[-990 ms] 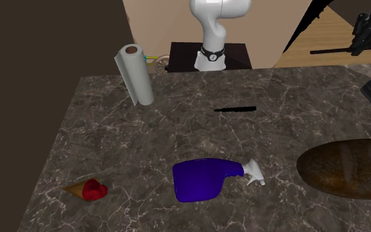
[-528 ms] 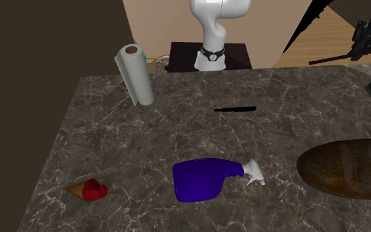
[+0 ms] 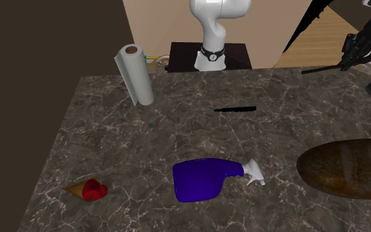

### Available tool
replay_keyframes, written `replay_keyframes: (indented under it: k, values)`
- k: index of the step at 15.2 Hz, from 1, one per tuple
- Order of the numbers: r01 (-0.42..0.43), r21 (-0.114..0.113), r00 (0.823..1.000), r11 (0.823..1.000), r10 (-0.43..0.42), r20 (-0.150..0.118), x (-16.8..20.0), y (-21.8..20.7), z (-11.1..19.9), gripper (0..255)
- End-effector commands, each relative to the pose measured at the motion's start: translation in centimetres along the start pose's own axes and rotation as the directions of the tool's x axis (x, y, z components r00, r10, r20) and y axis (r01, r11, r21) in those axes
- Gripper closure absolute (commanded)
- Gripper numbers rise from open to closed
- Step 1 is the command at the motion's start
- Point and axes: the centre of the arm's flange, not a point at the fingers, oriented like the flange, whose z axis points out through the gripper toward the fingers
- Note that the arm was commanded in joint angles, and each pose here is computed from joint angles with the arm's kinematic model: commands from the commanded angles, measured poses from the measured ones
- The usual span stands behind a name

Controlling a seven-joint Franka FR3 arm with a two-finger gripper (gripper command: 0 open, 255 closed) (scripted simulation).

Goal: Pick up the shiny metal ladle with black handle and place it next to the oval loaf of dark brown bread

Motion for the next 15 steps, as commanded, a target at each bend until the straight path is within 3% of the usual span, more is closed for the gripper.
replay_keyframes:
  k: [1,15]
  values:
    - [0.000,0.000,1.000,1.000,0.000,0.001,-0.2,0.1,1.1,255]
    - [0.000,0.000,1.000,1.000,0.000,0.001,-0.9,0.7,7.4,255]
